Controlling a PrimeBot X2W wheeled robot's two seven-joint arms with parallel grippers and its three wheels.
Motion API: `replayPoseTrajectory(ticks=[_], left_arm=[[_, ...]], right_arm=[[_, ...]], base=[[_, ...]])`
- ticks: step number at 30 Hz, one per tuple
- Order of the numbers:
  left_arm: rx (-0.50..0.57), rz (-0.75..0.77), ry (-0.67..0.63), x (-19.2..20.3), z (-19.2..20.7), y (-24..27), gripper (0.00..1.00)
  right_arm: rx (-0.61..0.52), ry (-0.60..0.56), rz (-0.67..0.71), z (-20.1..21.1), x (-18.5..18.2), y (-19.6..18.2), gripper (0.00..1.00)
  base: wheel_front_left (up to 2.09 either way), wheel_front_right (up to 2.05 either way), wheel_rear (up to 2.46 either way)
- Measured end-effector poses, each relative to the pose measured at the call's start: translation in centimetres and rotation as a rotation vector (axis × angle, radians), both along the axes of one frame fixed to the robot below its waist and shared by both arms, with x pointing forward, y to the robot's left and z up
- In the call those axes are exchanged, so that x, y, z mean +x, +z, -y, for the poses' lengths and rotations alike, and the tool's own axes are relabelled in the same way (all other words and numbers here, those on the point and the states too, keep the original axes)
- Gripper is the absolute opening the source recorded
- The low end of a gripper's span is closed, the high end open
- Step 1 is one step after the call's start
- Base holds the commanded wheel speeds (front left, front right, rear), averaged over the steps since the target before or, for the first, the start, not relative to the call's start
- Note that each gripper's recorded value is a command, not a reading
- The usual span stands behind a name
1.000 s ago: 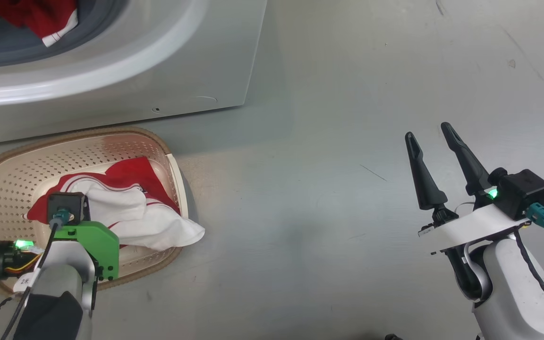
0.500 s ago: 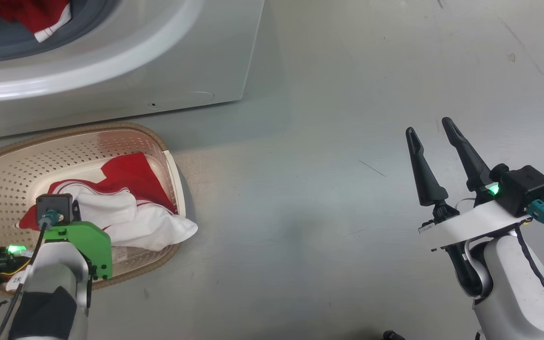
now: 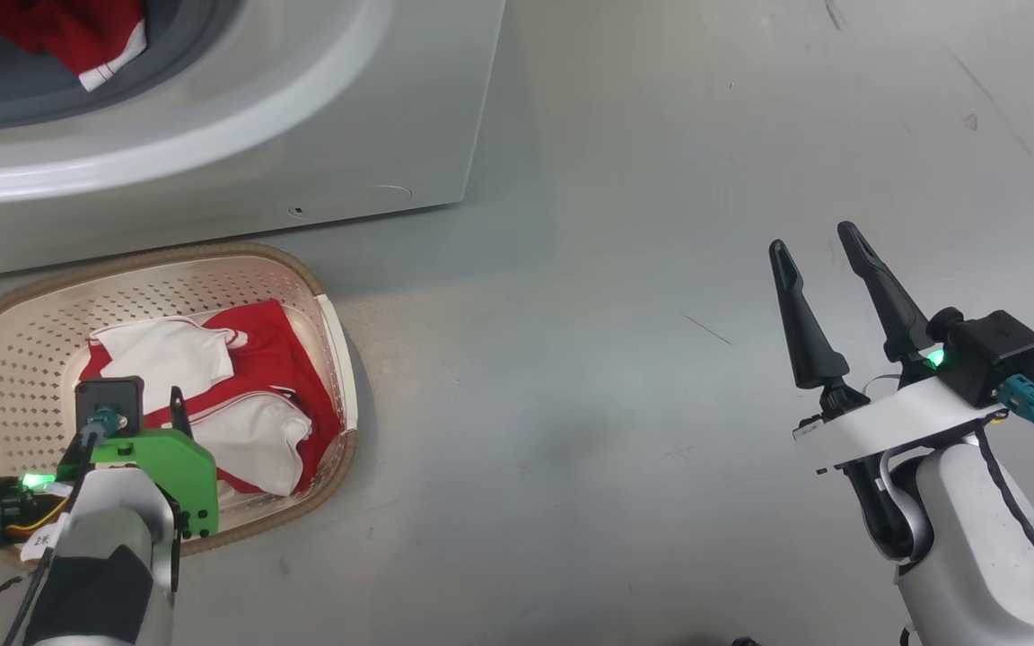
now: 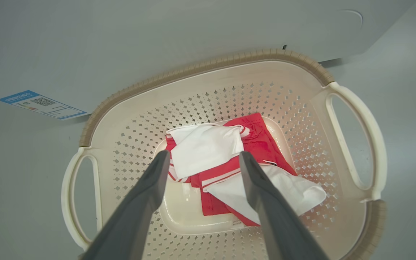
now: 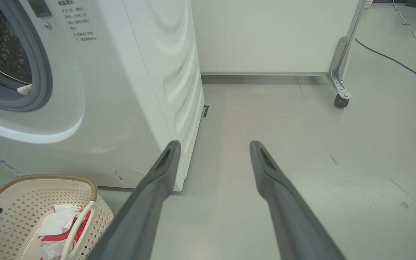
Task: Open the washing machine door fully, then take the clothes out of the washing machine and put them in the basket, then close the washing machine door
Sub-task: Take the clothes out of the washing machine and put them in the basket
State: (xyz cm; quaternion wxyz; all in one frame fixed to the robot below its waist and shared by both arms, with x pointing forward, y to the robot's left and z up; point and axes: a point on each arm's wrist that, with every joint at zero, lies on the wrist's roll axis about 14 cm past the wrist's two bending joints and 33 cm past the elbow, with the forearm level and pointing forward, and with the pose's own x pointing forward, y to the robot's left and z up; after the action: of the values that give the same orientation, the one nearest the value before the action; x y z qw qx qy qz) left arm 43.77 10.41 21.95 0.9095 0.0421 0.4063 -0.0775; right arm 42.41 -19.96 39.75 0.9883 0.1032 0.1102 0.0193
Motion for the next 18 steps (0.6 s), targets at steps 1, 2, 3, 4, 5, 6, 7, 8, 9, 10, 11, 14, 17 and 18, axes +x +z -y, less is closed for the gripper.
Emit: replayPoseTrajectory(ticks=[1,2,3,4,5,6,7,8,9,10,11,14,17,18], left_arm=[[-0.001,0.007,0.0,0.0,0.0,0.2,1.0],[-0.002,0.016,0.0,0.1,0.0,0.4,1.0],[-0.003,0.027,0.002,0.2,0.0,0.6,1.0],[-0.003,0.037,0.003,0.3,0.0,0.9,1.0],[-0.005,0.048,0.003,0.4,0.0,1.2,1.0],[-0.006,0.059,0.002,0.4,0.1,1.5,1.0],[-0.008,0.069,0.0,0.5,0.2,1.7,1.0],[-0.011,0.082,-0.002,0.5,0.3,2.1,1.0],[-0.015,0.101,-0.003,0.7,0.4,2.5,1.0],[-0.02,0.12,-0.002,0.9,0.5,3.0,1.0],[-0.027,0.141,-0.002,1.1,0.6,3.5,1.0],[-0.052,0.204,-0.007,1.8,1.2,5.2,1.0],[-0.068,0.272,-0.004,2.8,1.3,7.2,1.0],[-0.074,0.292,-0.001,3.1,1.2,7.9,1.0]], right_arm=[[0.001,0.001,0.003,0.0,0.0,0.1,1.0],[0.001,0.001,0.006,-0.1,0.0,0.2,1.0],[0.002,0.002,0.011,-0.1,0.0,0.4,1.0],[0.003,0.003,0.015,-0.1,0.0,0.6,1.0],[0.003,0.003,0.02,-0.2,0.1,0.7,1.0],[0.005,0.005,0.025,-0.2,0.1,0.9,1.0],[0.006,0.006,0.031,-0.3,0.1,1.1,1.0],[0.008,0.007,0.038,-0.4,0.2,1.4,1.0],[0.01,0.007,0.044,-0.4,0.2,1.6,1.0],[0.011,0.007,0.05,-0.4,0.2,1.8,1.0],[0.011,0.007,0.057,-0.4,0.2,2.1,1.0],[0.013,0.005,0.078,-0.4,0.3,2.8,1.0],[0.016,0.004,0.1,-0.4,0.3,3.6,1.0],[0.017,0.004,0.105,-0.5,0.3,3.9,1.0]], base=[[0.0,0.0,0.0],[0.0,0.0,0.0],[0.0,0.0,0.0],[0.0,0.0,0.0],[0.0,0.0,0.0],[0.0,0.0,0.0],[0.0,0.0,0.0],[0.0,0.0,0.0],[0.0,0.0,0.0],[0.0,0.0,0.0],[0.0,0.0,0.0],[0.0,0.0,0.0],[0.0,0.0,0.0],[0.0,0.0,0.0]])
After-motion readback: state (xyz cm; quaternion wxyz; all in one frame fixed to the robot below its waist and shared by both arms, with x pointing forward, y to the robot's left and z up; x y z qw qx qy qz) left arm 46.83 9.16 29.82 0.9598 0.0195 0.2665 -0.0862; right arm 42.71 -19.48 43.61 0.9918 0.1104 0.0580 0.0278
